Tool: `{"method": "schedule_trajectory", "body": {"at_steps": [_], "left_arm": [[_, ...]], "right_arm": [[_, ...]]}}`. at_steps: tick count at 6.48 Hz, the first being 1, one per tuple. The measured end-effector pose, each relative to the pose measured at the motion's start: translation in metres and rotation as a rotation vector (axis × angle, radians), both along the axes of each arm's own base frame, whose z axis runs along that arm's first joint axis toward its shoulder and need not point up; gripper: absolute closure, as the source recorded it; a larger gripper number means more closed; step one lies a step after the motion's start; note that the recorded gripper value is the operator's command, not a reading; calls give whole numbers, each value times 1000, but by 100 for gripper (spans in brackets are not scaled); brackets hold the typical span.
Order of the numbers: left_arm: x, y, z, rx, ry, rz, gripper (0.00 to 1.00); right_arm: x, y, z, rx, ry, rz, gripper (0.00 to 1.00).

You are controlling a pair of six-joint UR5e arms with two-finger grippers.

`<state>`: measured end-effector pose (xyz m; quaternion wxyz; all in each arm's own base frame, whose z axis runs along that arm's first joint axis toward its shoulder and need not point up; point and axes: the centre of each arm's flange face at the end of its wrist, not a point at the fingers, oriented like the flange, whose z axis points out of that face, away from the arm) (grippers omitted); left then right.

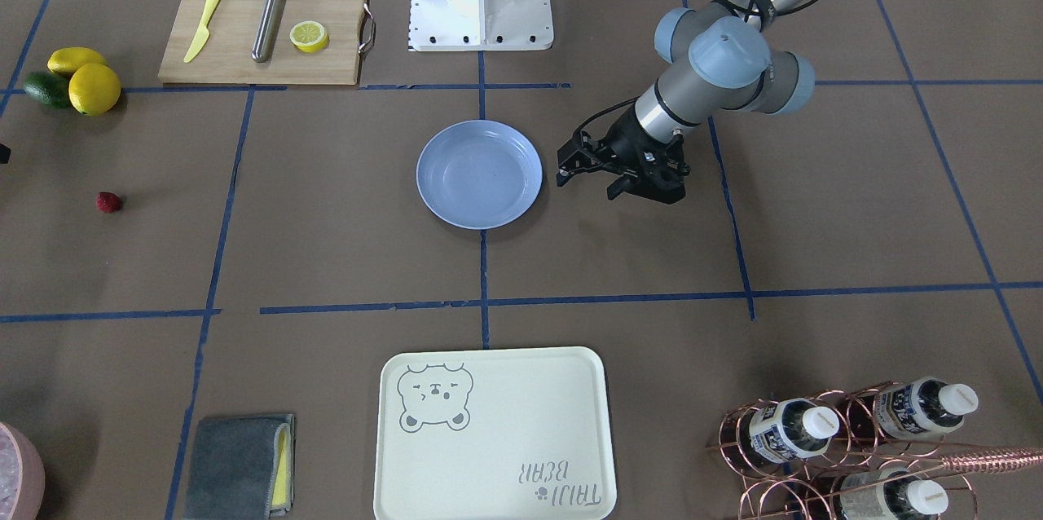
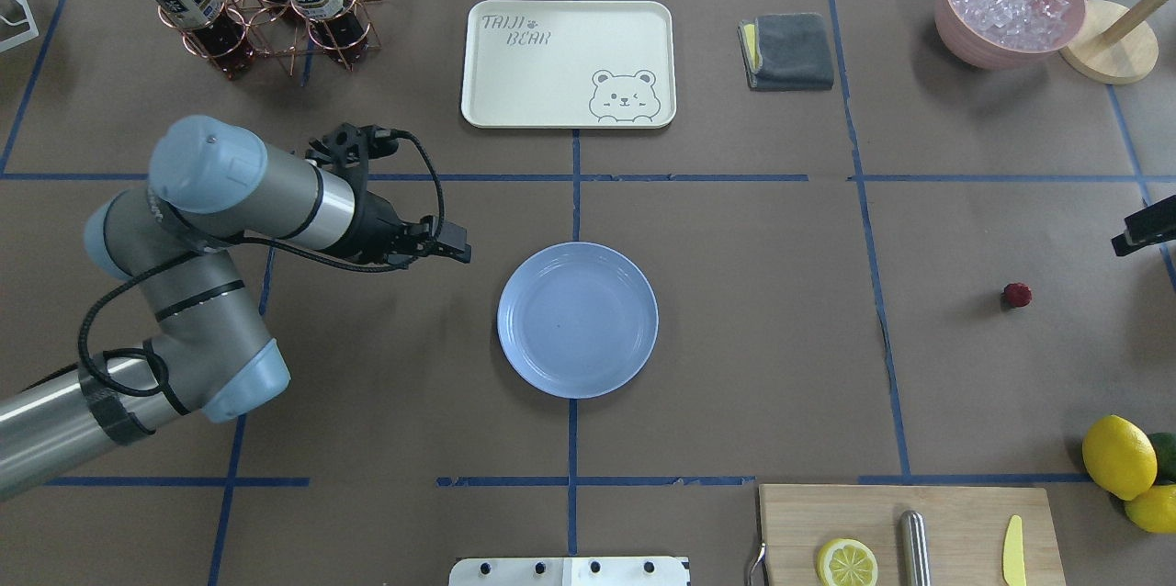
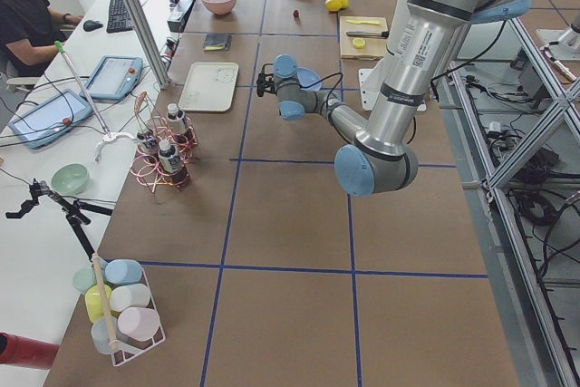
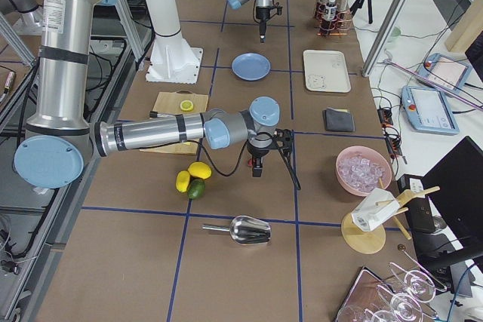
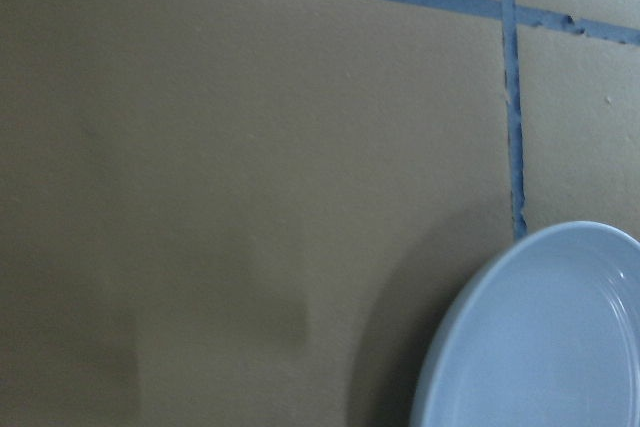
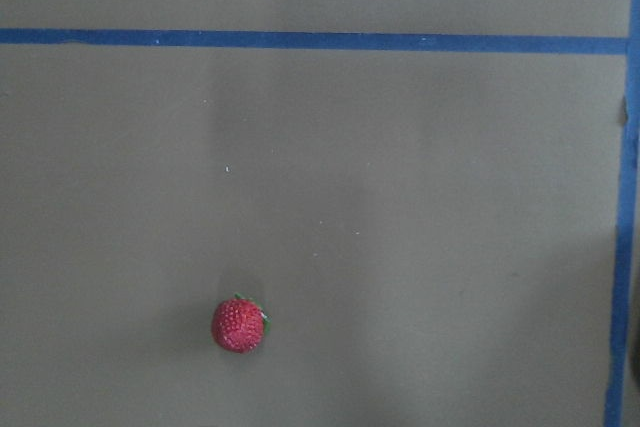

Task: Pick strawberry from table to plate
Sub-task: 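Release the plate and lift the left gripper away while the right gripper grasps the strawberry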

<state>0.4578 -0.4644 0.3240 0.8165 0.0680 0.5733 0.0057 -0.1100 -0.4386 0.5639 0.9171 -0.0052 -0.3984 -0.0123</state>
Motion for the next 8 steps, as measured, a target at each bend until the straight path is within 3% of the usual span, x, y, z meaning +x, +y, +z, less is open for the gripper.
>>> {"method": "schedule_trajectory", "body": {"at_steps": [3,4,6,8], "left_arm": [[-63,-4,14,97,-109,4,1],[-66,-3,15,101,-115,4,1],[-68,-2,14,103,-116,1,1],[-69,-2,14,103,-116,-3,1]], "right_arm": [[-90,21,10,12,6,15,6],[-105,25,22,23,-6,19,9],[-118,25,35,59,3,30,26],[-123,25,36,68,10,34,29]]}}
